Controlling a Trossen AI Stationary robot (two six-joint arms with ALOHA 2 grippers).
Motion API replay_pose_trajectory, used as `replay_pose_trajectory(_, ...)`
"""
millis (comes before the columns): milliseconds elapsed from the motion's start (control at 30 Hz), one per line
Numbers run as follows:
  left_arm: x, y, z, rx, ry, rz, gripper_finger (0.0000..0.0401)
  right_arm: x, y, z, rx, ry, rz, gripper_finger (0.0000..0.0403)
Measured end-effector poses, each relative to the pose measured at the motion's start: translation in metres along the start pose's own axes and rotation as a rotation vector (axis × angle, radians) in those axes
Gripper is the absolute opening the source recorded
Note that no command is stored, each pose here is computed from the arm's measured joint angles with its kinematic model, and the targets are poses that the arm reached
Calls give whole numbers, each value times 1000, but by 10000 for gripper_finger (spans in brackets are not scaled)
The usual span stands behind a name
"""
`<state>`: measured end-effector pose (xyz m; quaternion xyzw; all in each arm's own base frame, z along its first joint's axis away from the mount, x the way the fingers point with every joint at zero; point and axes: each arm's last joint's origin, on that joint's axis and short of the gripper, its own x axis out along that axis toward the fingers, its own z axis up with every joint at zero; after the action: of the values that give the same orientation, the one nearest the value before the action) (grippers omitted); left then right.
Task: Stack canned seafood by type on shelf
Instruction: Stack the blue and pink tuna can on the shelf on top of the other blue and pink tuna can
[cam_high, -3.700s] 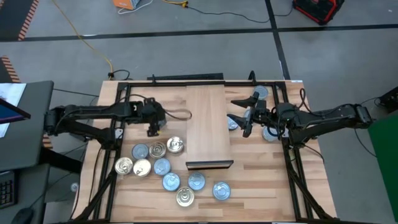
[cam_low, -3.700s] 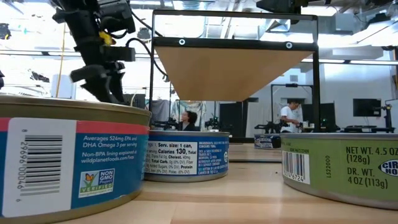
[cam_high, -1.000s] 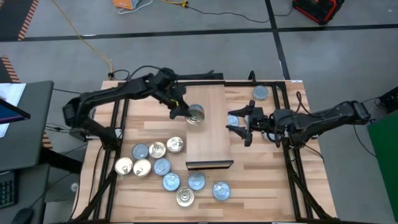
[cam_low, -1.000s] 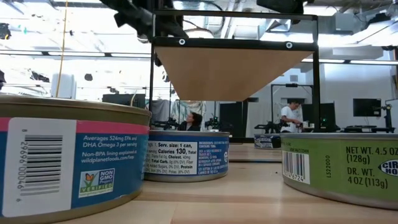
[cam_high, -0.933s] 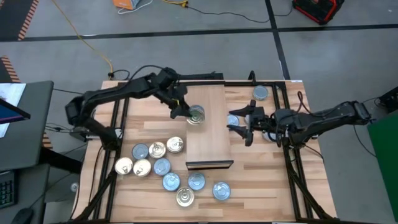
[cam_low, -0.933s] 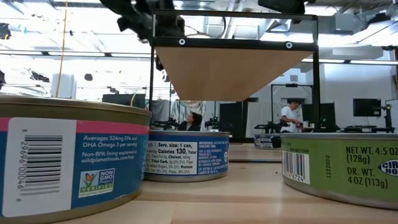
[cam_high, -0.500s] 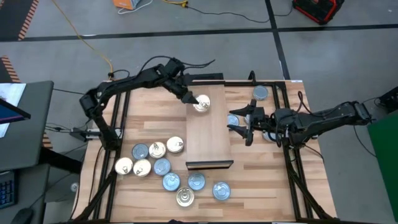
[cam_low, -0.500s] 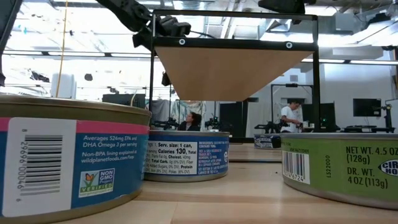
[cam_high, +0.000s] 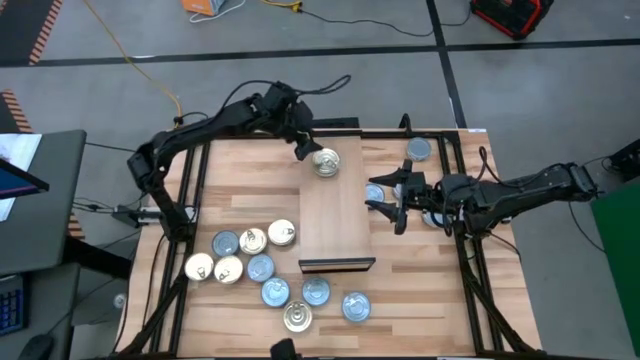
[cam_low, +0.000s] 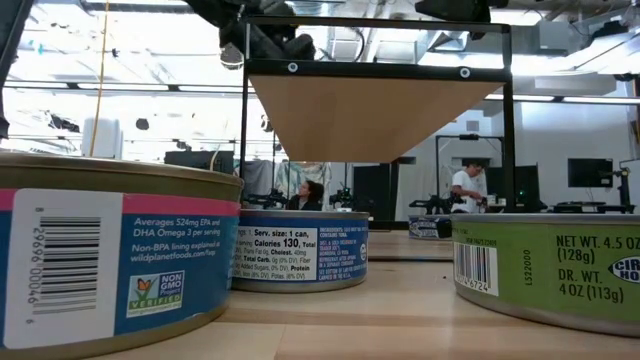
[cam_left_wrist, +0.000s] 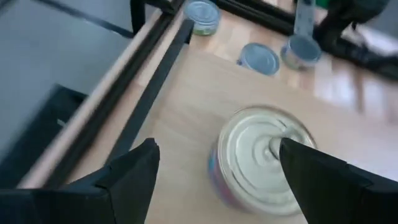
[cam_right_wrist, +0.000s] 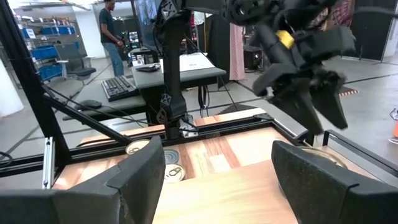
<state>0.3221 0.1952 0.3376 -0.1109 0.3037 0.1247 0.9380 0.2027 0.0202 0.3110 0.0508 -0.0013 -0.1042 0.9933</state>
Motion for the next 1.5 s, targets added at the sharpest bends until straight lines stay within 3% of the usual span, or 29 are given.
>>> replay_pose_trajectory(200, -26, -52, -6, 279, 88, -3, 306, 0, 0, -2, -8, 21, -2, 317)
replay_pose_trajectory(333, -53, -83, -21, 348, 126, 30, 297, 0, 0, -3, -7, 28, -2, 317)
replay_pose_trajectory(533, -89, -94, -68, 177, 211, 50, 294, 0, 0, -3, 23, 30, 0, 317)
replay_pose_trajectory(733, -93, -81, -137, -18, 331, 99, 294, 0, 2, 0, 45, 4, 9, 317)
replay_pose_trajectory(967, -79, -78, -195, 1, 548, 23, 293, 0, 0, 3, 24, -28, 3, 317)
replay_pose_trajectory(1200, -69, -81, -210, 49, 642, 37, 258, 1, -3, 6, -13, -51, -11, 317)
replay_pose_trajectory(1500, -51, -92, -217, 15, 709, 63, 199, 2, -6, 5, -19, -45, -29, 317)
